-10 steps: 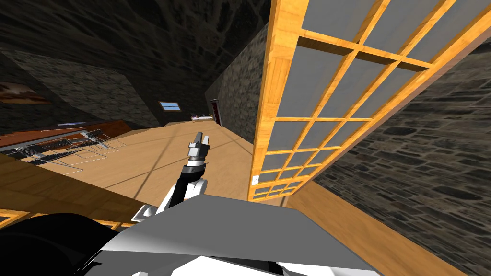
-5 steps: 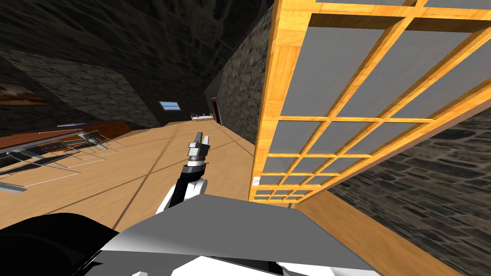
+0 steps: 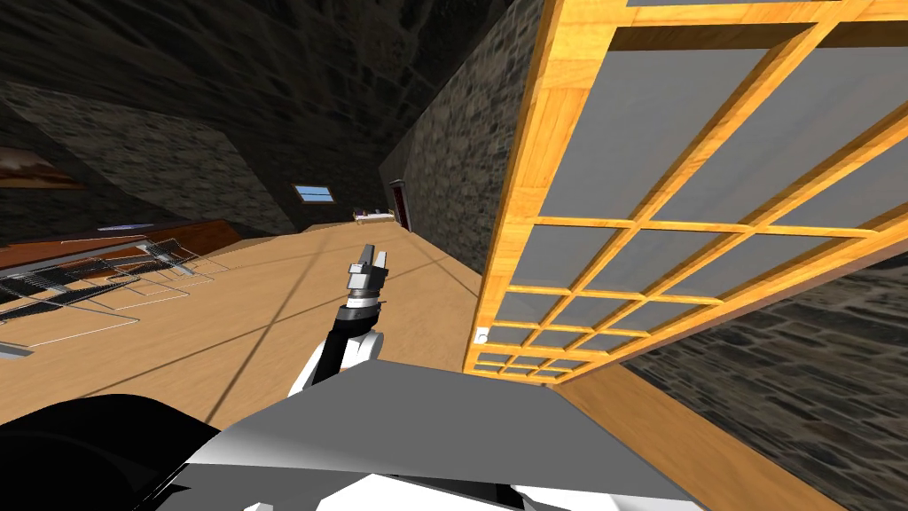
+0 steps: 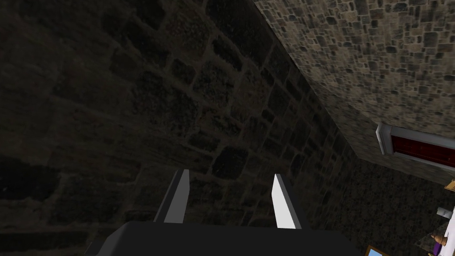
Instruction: Push the door open
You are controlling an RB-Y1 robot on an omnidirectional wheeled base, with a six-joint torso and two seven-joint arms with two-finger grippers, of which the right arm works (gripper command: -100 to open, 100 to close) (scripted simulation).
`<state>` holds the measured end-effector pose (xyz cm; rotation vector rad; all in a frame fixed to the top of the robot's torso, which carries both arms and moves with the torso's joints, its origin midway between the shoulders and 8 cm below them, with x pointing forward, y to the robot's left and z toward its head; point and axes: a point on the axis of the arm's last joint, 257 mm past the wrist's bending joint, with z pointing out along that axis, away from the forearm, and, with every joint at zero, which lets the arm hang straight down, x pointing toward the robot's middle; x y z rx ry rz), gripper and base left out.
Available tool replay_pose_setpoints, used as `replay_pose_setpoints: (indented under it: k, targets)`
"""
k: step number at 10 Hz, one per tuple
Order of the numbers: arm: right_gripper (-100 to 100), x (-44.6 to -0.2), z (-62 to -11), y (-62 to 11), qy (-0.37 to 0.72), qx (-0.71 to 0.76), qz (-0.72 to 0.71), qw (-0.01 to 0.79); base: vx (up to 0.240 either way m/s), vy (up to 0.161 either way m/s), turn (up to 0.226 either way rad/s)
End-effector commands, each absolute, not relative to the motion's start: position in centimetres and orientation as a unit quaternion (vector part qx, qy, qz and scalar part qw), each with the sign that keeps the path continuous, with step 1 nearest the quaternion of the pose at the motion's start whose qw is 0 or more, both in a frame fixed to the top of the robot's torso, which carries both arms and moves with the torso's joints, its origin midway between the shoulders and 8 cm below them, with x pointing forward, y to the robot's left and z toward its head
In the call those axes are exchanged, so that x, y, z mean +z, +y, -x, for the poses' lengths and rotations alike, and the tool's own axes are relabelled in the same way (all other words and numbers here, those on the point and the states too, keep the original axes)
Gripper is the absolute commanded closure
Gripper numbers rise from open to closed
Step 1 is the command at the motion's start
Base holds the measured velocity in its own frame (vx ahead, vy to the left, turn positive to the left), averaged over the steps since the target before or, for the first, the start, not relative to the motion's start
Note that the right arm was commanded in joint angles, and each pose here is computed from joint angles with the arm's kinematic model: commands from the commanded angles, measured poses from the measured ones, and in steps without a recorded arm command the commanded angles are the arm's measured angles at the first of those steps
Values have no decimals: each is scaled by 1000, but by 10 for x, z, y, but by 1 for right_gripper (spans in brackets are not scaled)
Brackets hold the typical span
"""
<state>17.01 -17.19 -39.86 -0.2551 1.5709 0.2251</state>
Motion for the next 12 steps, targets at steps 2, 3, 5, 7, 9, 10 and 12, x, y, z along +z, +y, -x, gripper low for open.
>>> replay_pose_setpoints:
  k: [2, 3, 5, 7, 9, 10, 12]
  targets:
    - [100, -399, -170, -172, 704, 101, 115, 694, -15, -22, 3]
    - [100, -399, -170, -172, 704, 101, 115, 694, -9, -14, 0]
    - [100, -399, -170, -172, 704, 101, 115, 694, -2, -3, 0]
    - [-100, -402, -151, -177, 706, 102, 134, 688, 99, -12, -290]
    - [-100, -403, -142, -175, 706, 102, 137, 688, 130, 13, -251]
    - [-100, -403, -134, -171, 705, 103, 135, 688, 110, 11, -216]
    - [-100, -401, -127, -161, 703, 104, 123, 693, 103, 47, -270]
